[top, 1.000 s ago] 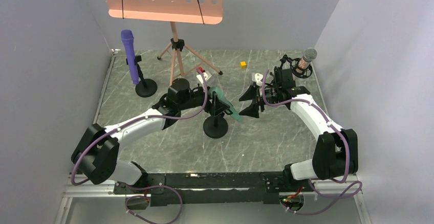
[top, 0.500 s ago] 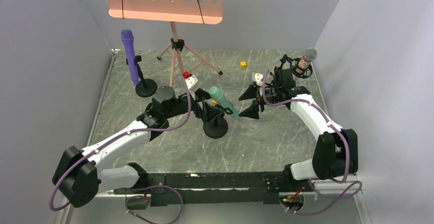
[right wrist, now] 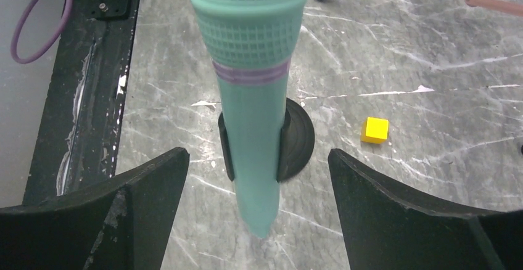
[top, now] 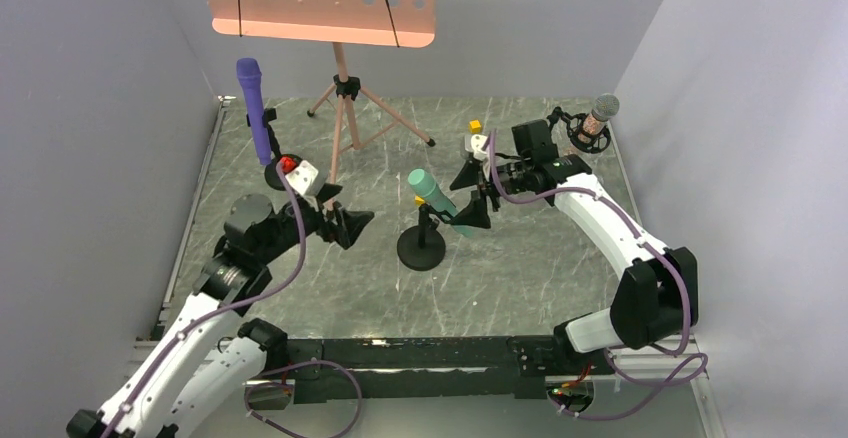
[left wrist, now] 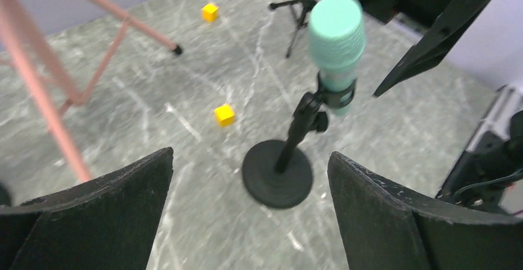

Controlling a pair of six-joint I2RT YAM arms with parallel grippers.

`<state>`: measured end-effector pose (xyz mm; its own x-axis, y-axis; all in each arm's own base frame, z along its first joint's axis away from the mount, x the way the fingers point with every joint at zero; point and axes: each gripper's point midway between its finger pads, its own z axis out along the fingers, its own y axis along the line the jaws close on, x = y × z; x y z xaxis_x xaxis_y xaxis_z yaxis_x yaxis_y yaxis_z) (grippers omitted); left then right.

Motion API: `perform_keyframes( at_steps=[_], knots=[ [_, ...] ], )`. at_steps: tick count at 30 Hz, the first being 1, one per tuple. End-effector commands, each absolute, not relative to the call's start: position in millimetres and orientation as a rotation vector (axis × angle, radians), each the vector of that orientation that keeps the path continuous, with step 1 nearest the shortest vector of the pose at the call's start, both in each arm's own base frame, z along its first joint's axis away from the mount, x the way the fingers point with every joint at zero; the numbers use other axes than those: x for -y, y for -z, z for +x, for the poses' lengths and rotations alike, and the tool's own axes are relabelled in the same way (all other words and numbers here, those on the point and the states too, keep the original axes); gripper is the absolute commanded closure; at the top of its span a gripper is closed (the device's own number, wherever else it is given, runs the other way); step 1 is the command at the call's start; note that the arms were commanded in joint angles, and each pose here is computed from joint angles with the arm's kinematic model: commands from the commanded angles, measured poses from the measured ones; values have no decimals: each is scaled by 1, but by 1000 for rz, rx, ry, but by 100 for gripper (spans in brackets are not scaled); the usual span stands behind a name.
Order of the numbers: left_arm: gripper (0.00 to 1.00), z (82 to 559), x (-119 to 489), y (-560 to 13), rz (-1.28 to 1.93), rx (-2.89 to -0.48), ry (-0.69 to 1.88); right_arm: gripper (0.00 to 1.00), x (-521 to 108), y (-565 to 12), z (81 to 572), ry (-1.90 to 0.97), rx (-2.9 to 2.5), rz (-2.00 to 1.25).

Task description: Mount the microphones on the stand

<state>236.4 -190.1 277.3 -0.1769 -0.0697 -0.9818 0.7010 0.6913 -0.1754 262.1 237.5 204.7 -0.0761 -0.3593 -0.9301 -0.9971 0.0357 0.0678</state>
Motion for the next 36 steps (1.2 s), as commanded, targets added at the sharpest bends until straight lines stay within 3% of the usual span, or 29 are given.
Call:
perform_keyframes(
  at_steps=[1,7,10,24,36],
  knots=[
    [1,226,147,-245,579,-1757,473,11,-249,-210,265,-1024,-1585,-1440],
    [1,220,135,-233,574,-1754,417,12,-266,-200,259,-1056,-1612,-1482],
    [1,221,133,-237,581,-1742,402,18,-267,-199,256,-1085,-1610,-1502],
    [1,219,132,-239,583,-1735,404,78,-253,-191,244,-1069,-1606,-1524],
    [1,221,133,-238,588,-1739,407,84,-115,-218,259,-851,-1864,-1153]
  ],
)
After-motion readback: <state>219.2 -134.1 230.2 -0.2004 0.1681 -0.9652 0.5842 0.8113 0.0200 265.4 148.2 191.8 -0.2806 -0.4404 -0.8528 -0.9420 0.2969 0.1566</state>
